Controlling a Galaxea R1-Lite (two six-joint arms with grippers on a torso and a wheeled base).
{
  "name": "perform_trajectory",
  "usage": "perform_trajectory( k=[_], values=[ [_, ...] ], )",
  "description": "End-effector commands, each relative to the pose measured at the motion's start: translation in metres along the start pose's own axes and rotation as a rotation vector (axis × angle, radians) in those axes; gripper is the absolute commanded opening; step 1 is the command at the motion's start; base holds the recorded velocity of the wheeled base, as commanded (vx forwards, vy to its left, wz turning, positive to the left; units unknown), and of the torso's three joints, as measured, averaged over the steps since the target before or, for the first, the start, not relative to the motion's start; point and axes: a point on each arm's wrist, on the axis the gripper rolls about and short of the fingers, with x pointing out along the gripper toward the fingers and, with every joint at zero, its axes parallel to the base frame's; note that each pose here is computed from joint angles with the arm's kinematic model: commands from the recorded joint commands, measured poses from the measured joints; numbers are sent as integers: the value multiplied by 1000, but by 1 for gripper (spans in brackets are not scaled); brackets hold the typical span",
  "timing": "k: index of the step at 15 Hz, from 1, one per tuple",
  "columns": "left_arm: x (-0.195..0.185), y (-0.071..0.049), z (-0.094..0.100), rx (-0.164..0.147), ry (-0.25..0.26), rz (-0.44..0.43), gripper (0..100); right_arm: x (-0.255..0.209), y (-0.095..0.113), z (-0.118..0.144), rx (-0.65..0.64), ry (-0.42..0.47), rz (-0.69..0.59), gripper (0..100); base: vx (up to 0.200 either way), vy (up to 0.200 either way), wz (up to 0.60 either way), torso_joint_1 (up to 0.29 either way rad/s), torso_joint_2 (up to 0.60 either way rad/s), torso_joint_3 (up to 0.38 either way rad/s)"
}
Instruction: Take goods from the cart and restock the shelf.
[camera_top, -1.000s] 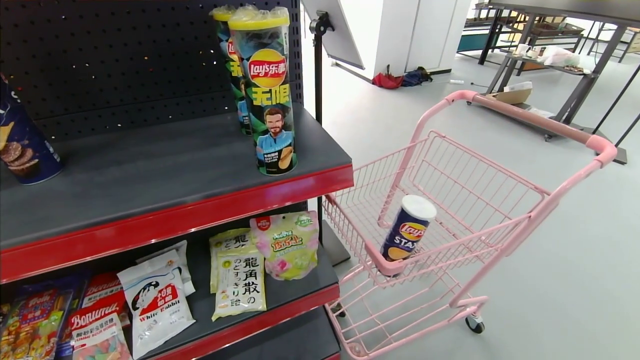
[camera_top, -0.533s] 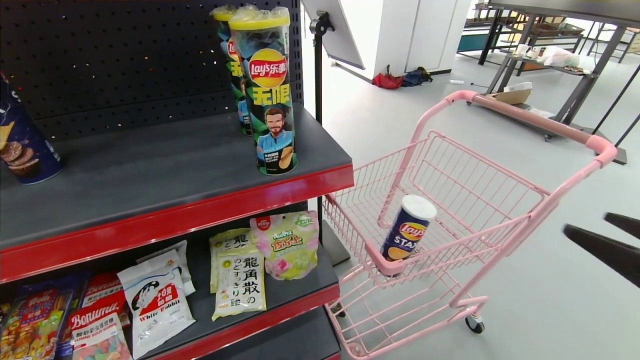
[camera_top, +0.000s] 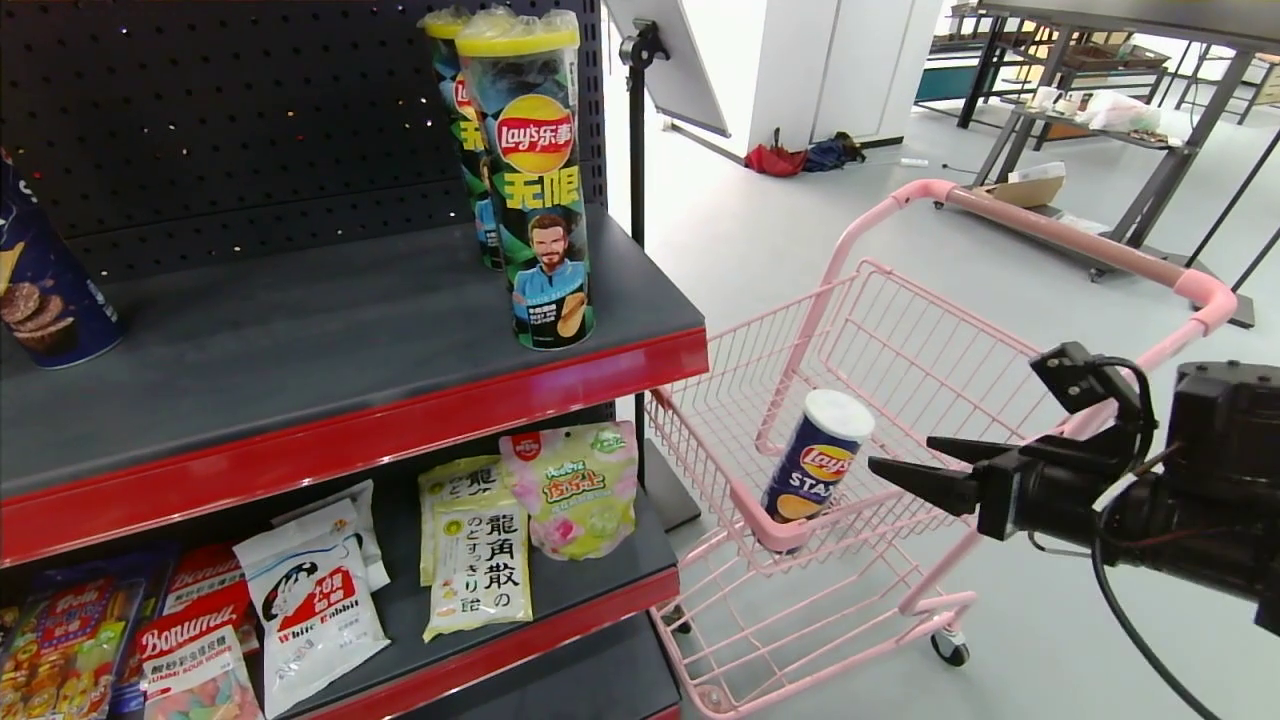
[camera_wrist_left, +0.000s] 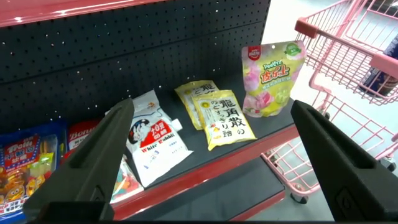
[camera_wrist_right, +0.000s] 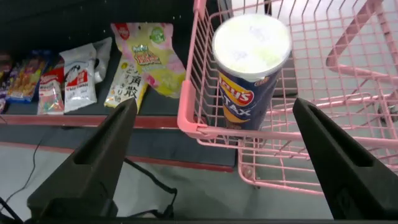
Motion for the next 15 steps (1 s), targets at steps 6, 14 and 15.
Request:
perform_trajectory(
  k=[6,14,15],
  values=[
    [0,0,0,1,1,0,100,47,-22,-24,29,73,55,100,0,0,0,0,0,0],
    [0,0,0,1,1,0,100,91,-43,-22,-16,46,60,100,0,0,0,0,0,0],
    [0,0,0,1,1,0,100,95,-44,-21,-18,44,62,100,0,0,0,0,0,0]
  ],
)
